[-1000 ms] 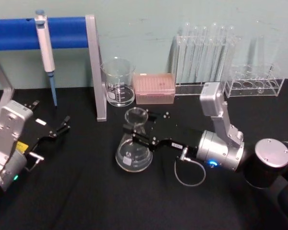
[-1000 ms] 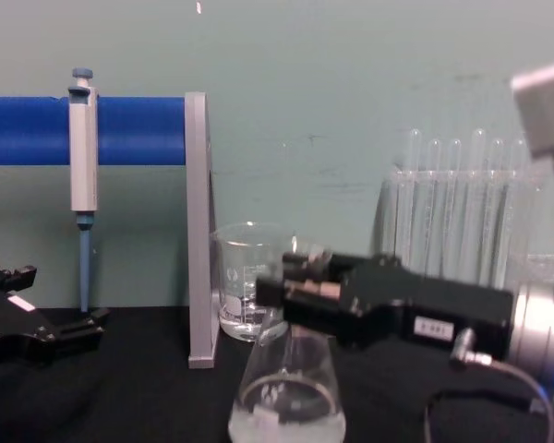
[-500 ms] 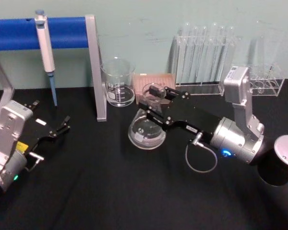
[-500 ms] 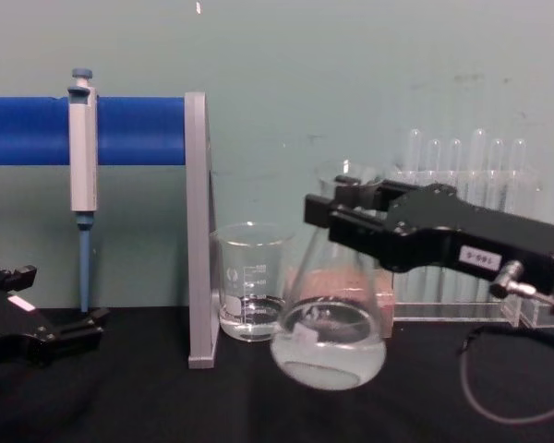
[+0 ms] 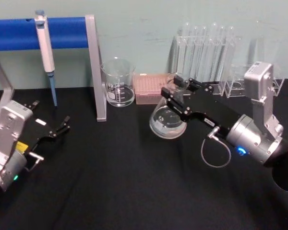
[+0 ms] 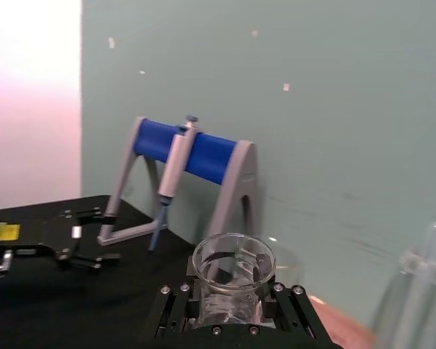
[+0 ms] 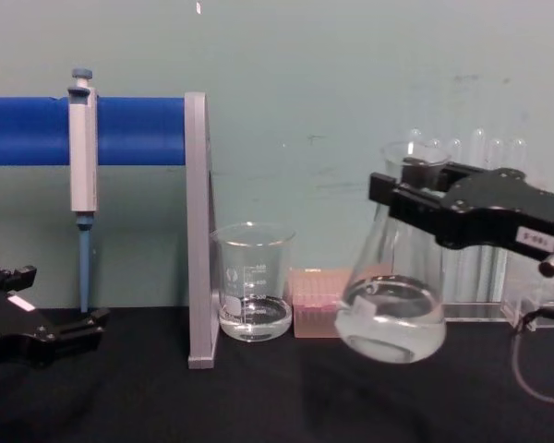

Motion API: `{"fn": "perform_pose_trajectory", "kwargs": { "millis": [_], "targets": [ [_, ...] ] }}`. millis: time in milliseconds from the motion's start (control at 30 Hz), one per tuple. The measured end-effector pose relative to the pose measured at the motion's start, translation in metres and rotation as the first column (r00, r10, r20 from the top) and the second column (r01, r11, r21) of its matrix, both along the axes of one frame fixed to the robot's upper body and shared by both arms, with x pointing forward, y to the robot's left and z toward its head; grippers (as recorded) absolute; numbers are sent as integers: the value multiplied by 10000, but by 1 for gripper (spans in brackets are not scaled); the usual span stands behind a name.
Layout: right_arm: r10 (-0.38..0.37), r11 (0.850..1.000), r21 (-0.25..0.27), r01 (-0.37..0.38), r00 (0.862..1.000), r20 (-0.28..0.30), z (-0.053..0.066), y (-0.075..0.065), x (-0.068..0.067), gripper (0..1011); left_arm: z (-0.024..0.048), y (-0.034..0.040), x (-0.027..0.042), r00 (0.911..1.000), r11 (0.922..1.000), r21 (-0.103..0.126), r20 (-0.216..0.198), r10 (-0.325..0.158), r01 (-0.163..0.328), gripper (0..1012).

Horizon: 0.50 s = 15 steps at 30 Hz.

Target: Grasp the erlenmeyer flask with one hand, shake it three times, then place it back.

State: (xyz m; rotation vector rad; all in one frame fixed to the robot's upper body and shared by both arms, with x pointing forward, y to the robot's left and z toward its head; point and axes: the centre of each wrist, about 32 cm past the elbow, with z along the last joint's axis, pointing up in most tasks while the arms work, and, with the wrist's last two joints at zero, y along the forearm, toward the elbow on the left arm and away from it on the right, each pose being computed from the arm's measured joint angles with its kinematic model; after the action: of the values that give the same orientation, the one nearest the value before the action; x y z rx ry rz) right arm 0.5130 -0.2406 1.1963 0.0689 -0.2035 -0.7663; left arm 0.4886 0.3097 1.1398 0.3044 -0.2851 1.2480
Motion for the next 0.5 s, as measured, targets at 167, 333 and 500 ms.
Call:
{"fn": "perform_pose_trajectory", "kwargs": {
  "millis": [167, 333, 500],
  "targets": [
    [-358, 9993, 139, 358, 9994, -4, -12, -19, -30, 450, 0, 0, 0, 10000, 10000, 0, -1, -1, 1, 1001],
    [-382, 9989, 254, 383, 9993, -31, -25, -2, -32, 450, 0, 0, 0, 10000, 10000, 0, -1, -1, 1, 1001],
    [14, 9997, 264, -12, 10000, -58, -35, 46, 9, 450, 0, 0, 0, 10000, 10000, 0, -1, -1, 1, 1001]
  ]
}}
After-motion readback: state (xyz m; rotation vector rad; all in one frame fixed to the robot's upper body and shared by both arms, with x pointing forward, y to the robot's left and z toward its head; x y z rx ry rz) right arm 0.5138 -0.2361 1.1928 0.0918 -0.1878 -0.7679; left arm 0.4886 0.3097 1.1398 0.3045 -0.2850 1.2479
